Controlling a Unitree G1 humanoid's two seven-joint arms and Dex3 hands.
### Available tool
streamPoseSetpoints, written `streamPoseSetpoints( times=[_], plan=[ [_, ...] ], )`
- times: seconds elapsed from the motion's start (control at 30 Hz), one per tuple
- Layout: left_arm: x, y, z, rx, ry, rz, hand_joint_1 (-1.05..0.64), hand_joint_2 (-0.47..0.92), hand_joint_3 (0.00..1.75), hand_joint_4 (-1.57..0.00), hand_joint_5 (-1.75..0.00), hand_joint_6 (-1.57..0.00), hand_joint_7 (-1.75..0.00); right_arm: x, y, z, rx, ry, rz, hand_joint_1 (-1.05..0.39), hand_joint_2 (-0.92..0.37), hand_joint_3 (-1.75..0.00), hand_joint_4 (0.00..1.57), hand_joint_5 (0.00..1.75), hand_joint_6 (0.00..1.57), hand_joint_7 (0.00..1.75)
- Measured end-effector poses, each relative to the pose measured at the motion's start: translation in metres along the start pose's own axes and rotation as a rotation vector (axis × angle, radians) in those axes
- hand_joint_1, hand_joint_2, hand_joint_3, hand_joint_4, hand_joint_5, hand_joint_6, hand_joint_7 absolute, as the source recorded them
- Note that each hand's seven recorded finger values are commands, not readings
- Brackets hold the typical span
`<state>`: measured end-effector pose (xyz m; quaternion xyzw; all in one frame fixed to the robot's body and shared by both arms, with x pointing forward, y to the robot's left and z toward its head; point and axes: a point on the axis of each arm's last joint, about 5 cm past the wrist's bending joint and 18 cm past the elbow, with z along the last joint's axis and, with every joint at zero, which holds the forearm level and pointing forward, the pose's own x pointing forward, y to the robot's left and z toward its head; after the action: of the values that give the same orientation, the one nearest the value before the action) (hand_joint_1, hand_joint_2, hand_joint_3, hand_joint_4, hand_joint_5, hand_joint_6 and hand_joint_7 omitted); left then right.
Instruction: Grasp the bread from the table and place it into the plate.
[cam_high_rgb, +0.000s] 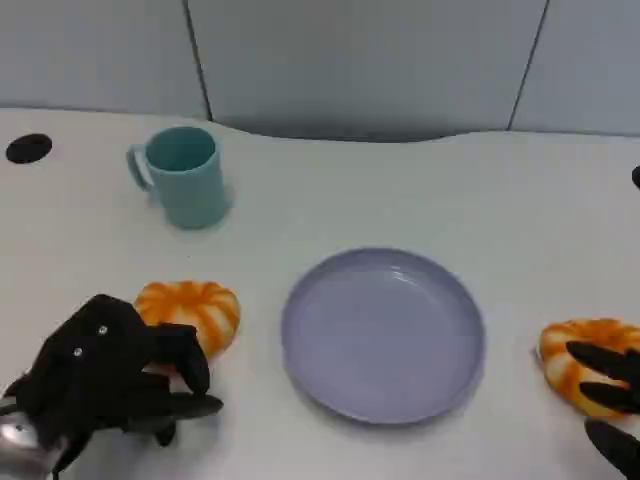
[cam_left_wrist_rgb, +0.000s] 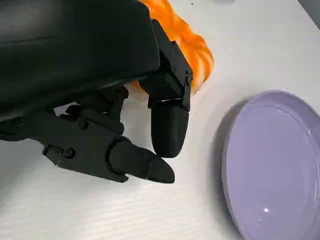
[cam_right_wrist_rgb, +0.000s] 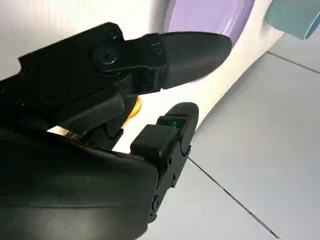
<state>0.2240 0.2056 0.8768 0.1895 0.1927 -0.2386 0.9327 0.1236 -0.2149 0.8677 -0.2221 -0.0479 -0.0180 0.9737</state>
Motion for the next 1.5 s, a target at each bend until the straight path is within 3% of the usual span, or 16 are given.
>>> streamPoseSetpoints(
  times=[0.67, 0.83, 0.93, 1.0, 1.1, 1.17, 1.27, 1.3, 1.37, 1.4, 1.43, 1.5],
  plan=[
    [-0.001, 0.001, 0.0, -0.012, -0.018, 0.004, -0.38, 0.88, 0.0, -0.81, -1.75, -0.63, -1.75, 0.0, 0.0004, 0.0, 0.001, -0.007, 0.0, -0.39, -0.92, -0.38, 0.92, 0.01, 0.76, 0.0],
    [-0.003, -0.001, 0.001, -0.035, -0.155, 0.059, -0.33, 0.89, 0.01, -0.83, -1.75, -0.62, -1.75, 0.0, 0.001, 0.001, 0.005, -0.009, -0.002, -0.39, -0.92, -0.38, 0.92, 0.01, 0.76, 0.0],
    [-0.007, -0.005, 0.002, 0.045, -0.288, 0.121, -0.3, 0.91, 0.04, -0.82, -1.75, -0.58, -1.75, 0.0, 0.0015, 0.001, 0.007, -0.005, -0.002, -0.38, -0.92, -0.38, 0.92, 0.01, 0.76, 0.0],
    [-0.008, -0.006, 0.005, 0.159, -0.369, 0.182, -0.34, 0.92, 0.1, -0.81, -1.75, -0.55, -1.75, 0.0, 0.0016, 0.001, 0.007, -0.006, -0.002, -0.38, -0.92, -0.38, 0.92, 0.01, 0.76, 0.0],
    [-0.012, -0.005, 0.008, 0.422, -0.43, 0.269, -0.35, 0.92, 0.12, -0.77, -1.75, -0.51, -1.75, 0.0, 0.0018, 0.001, 0.006, -0.003, -0.002, -0.38, -0.92, -0.38, 0.92, 0.0, 0.76, 0.0],
    [-0.015, -0.001, 0.011, 0.603, -0.456, 0.306, -0.41, 0.92, 0.1, -0.64, -1.75, -0.41, -1.75, 0.0, 0.002, 0.001, 0.004, -0.002, -0.002, -0.38, -0.92, -0.38, 0.92, 0.0, 0.76, 0.0],
    [-0.017, 0.005, 0.019, 0.816, -0.448, 0.318, -0.49, 0.92, 0.03, -0.47, -1.6, -0.43, -1.33, 0.0, 0.0028, 0.002, 0.006, -0.005, -0.002, -0.38, -0.92, -0.38, 0.92, 0.0, 0.77, 0.0],
    [-0.017, 0.007, 0.023, 0.879, -0.442, 0.314, -0.52, 0.92, 0.02, -0.43, -1.48, -0.45, -1.12, 0.0, 0.003, 0.003, 0.008, -0.006, -0.003, -0.38, -0.92, -0.38, 0.92, 0.0, 0.77, 0.0],
    [-0.019, 0.009, 0.031, 0.984, -0.42, 0.309, -0.57, 0.9, 0.01, -0.38, -1.11, -0.58, -0.51, 0.001, 0.0035, 0.003, 0.01, -0.009, -0.005, -0.38, -0.92, -0.38, 0.91, 0.0, 0.77, 0.0],
    [-0.02, 0.011, 0.035, 1.027, -0.407, 0.299, -0.58, 0.89, 0.0, -0.38, -1.01, -0.64, -0.33, 0.001, 0.0036, 0.003, 0.008, -0.009, -0.005, -0.38, -0.92, -0.38, 0.91, 0.0, 0.77, 0.0],
    [-0.021, 0.011, 0.038, 1.058, -0.399, 0.287, -0.59, 0.88, 0.0, -0.31, -0.89, -0.62, -0.17, 0.001, 0.0037, 0.003, 0.005, -0.009, -0.004, -0.38, -0.92, -0.38, 0.91, 0.0, 0.76, 0.0],
    [-0.021, 0.012, 0.045, 1.089, -0.393, 0.268, -0.62, 0.87, 0.0, -0.18, -0.78, -0.55, -0.05, 0.001, 0.0039, 0.004, 0.0, -0.009, -0.001, -0.38, -0.92, -0.38, 0.91, 0.0, 0.77, 0.0]
  ],
)
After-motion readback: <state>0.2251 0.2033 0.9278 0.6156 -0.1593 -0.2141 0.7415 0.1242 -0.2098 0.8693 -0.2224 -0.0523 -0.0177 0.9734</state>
